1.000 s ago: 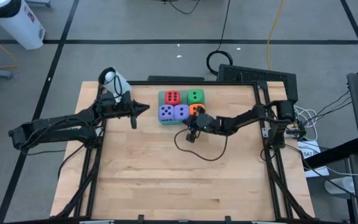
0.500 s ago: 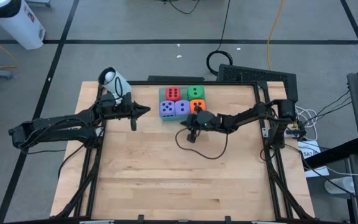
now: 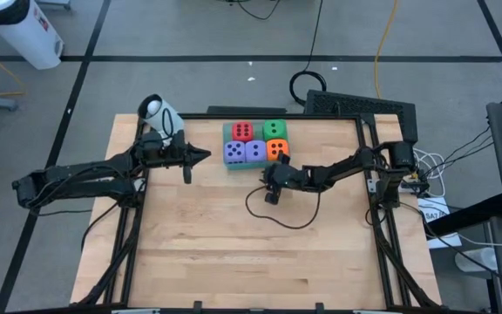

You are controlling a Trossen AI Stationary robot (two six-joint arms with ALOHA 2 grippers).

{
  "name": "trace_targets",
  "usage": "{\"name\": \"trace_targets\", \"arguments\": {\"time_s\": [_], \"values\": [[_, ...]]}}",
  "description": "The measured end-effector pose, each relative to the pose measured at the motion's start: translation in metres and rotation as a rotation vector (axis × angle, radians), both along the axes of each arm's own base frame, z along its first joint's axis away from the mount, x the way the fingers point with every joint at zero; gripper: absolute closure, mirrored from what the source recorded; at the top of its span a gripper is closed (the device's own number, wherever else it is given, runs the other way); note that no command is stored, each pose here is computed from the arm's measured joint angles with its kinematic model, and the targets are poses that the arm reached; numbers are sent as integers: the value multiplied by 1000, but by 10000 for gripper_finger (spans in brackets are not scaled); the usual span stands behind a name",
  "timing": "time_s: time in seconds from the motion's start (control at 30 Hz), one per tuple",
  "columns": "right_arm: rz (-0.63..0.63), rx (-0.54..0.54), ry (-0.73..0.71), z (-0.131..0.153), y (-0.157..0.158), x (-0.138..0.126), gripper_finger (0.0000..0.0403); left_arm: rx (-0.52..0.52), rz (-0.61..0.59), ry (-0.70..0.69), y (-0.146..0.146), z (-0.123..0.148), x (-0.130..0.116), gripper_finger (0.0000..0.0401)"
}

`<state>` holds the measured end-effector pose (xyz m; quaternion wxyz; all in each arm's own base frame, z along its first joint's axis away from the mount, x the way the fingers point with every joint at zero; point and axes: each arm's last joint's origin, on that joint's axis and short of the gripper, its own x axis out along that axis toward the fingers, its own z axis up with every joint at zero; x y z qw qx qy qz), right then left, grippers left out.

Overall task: Pick & Place Dice
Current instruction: Put the small yellow die into the blue bin

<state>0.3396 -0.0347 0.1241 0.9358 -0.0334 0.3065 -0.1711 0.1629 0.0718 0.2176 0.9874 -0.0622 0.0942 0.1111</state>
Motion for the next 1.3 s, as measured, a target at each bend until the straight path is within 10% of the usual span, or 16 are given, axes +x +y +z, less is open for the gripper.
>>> {"name": "trace_targets", "arguments": {"time_s": [0.3, 0.9, 1.3], "values": [[6, 93, -19, -6, -12, -4, 214, 4, -1, 3, 0, 0, 0, 375], [-76, 13, -13, -13, 4, -11, 230, 5, -1, 6, 0, 0, 0, 375], [-95, 143, -35, -28, -2, -8, 233, 23, -4, 15, 0, -1, 0, 375]]}}
